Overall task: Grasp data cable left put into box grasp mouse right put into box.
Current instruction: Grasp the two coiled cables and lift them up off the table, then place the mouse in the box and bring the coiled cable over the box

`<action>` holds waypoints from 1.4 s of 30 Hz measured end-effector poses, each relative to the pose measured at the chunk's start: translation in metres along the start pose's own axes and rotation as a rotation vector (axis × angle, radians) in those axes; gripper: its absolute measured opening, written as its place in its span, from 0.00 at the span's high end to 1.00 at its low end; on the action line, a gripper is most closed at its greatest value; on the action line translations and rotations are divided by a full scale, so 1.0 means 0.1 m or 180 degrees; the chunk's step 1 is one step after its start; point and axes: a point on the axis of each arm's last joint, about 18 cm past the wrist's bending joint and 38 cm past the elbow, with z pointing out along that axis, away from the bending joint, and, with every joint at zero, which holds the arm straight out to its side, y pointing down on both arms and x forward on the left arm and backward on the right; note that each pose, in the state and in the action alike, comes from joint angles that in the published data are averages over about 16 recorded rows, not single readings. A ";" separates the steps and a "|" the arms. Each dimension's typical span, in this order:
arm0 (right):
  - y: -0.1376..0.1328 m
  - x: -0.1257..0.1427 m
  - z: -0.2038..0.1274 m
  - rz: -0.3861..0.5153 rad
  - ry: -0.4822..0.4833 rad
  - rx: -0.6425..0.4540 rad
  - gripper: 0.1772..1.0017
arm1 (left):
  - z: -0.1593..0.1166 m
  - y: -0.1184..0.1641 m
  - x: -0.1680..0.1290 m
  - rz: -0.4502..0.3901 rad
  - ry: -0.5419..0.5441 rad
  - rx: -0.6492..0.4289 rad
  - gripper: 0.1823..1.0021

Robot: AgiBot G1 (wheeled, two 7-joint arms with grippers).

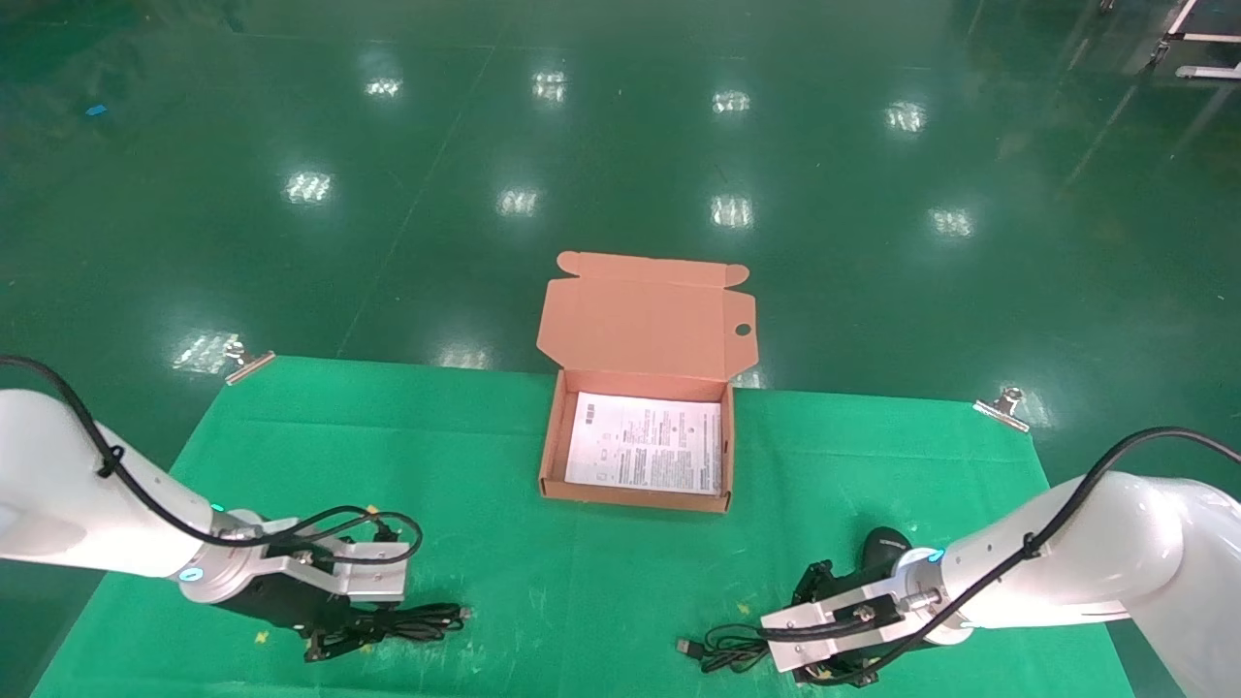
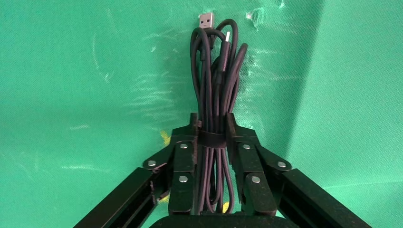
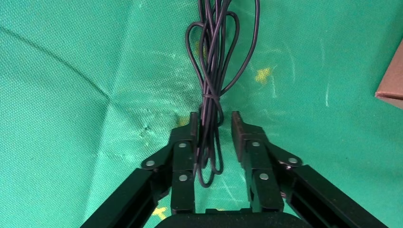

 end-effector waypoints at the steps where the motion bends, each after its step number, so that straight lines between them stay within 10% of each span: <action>1: 0.00 0.00 0.00 0.0000 0.0000 0.0000 0.72 | 0.00 0.00 0.00 0.0000 0.0000 0.0000 0.70; 20: 0.23 0.22 -0.40 0.0197 0.0222 -0.0141 0.96 | -0.42 0.14 -0.10 0.0096 -0.0101 0.0079 0.93; 31: 0.39 0.86 -1.29 0.0453 0.1066 -0.0236 0.96 | -1.27 0.03 -0.48 0.0414 -0.0781 0.0160 0.94; 42: -0.04 1.70 -2.01 0.0349 0.1972 0.0059 0.96 | -1.93 -0.53 -0.94 0.0675 -0.1686 0.0328 0.94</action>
